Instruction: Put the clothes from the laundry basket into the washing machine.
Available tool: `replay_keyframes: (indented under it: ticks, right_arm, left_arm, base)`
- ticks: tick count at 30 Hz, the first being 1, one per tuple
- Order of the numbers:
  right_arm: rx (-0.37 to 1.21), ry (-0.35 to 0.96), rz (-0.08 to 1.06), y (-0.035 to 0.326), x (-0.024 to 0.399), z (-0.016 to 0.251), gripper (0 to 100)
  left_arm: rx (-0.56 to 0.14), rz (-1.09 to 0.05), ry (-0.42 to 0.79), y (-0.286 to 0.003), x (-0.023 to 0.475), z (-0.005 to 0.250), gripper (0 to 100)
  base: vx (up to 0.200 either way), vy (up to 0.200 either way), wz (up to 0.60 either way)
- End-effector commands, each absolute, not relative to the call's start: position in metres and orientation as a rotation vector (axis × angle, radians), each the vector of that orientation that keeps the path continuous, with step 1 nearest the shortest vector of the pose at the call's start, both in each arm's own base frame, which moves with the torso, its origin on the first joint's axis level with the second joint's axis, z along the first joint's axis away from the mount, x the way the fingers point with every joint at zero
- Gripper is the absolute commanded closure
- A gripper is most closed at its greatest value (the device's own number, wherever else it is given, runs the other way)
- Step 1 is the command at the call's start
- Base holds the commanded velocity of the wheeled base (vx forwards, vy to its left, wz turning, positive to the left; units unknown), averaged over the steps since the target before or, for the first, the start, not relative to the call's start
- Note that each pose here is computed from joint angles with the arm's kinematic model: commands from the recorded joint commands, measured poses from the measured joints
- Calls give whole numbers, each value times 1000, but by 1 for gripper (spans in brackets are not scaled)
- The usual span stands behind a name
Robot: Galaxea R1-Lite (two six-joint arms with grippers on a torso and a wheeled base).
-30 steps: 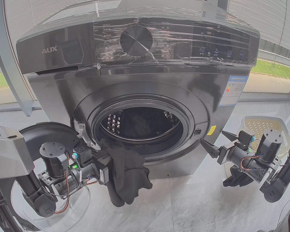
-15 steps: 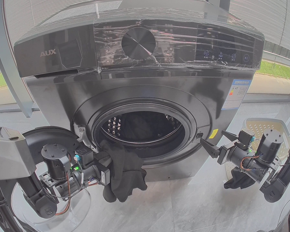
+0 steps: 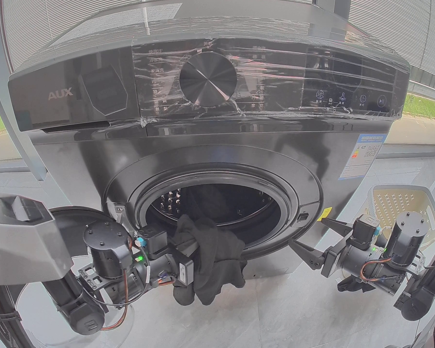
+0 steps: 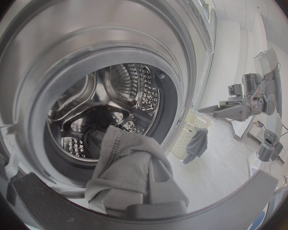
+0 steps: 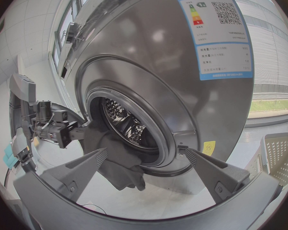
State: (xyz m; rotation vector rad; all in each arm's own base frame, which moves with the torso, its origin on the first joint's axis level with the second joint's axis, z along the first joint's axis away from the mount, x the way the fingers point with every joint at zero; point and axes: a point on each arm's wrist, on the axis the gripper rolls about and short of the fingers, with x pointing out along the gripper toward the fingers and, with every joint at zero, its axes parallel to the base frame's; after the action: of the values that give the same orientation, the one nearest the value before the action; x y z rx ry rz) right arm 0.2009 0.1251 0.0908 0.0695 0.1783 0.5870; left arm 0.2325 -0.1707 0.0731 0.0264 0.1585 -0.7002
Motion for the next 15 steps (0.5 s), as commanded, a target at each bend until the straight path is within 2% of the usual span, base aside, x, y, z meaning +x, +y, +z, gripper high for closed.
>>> replay_keyframes:
  ticks: [1,9,15]
  right_arm:
    - [67,169,621,126,191,95,0]
    - [62,183,633,127,187,93,0]
    - [62,183,634,127,187,93,0]
  left_arm:
    - [13,-718,134,-199,262,58,100]
    - [-42,-693,40,-241,322,31,100]
    - [-109,-634,-23,-256,350,28,100]
  base:
    - [0,0,0]
    - [0,0,0]
    - [0,0,0]
